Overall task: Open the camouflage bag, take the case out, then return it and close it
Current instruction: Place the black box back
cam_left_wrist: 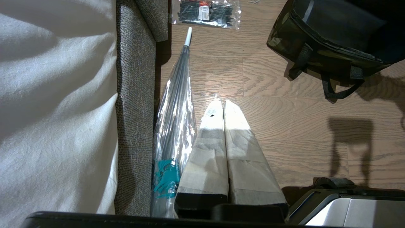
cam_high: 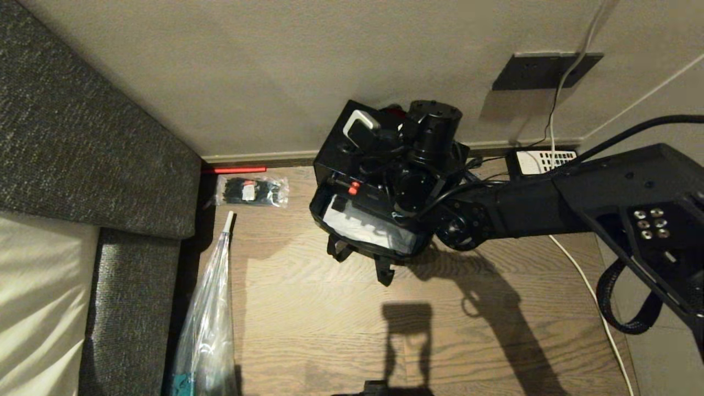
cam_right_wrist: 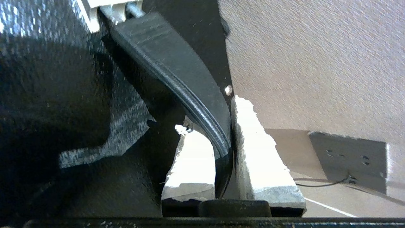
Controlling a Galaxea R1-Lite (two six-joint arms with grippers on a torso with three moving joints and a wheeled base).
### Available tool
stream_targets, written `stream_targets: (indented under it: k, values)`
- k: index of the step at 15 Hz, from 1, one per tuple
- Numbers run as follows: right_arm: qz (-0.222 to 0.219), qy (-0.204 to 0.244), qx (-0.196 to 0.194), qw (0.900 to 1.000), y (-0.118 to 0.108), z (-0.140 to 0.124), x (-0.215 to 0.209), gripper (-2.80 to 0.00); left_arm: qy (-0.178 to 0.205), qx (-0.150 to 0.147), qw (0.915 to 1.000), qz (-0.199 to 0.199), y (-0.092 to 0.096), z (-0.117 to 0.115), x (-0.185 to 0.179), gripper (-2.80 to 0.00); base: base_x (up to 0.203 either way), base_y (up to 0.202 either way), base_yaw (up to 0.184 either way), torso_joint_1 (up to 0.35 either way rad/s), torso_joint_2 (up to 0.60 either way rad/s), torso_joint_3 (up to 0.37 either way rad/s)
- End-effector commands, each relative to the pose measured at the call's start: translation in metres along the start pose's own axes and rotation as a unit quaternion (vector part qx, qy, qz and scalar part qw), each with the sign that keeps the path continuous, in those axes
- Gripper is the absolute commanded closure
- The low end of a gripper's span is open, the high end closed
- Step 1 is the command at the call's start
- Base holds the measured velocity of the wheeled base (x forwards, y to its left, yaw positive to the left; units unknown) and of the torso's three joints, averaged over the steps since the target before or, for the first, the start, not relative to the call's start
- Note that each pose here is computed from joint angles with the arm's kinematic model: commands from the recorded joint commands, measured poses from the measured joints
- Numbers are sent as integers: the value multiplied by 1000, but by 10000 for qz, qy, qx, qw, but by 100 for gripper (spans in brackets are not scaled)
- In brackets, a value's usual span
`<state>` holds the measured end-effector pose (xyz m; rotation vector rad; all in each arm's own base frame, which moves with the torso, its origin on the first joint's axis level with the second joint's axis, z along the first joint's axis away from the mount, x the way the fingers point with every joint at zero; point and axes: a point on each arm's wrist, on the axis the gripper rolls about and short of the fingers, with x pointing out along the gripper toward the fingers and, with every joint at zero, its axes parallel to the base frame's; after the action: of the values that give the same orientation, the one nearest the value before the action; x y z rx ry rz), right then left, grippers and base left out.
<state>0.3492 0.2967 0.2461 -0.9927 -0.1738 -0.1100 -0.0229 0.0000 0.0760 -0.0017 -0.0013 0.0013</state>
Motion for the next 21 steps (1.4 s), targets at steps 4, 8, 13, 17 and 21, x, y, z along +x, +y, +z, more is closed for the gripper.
stream_targets:
  k: [4, 8, 13, 17, 21]
  values:
    - [109, 24, 27, 9999, 22, 0, 3, 0, -17, 1, 10000, 9, 0, 0, 0, 0, 0, 0, 0, 0, 0, 0]
    - [141, 63, 7, 9999, 25, 0, 4, 0, -17, 1, 10000, 1, 0, 0, 0, 0, 0, 0, 0, 0, 0, 0]
    - [155, 31, 35, 9999, 22, 5, -1, 0, -17, 1, 10000, 2, 0, 0, 0, 0, 0, 0, 0, 0, 0, 0]
    - [228, 54, 15, 9997, 26, 13, -12, 0, -17, 1, 10000, 6, 0, 0, 0, 0, 0, 0, 0, 0, 0, 0]
    - [247, 67, 4, 9997, 28, 16, -15, 0, -17, 1, 10000, 3, 0, 0, 0, 0, 0, 0, 0, 0, 0, 0]
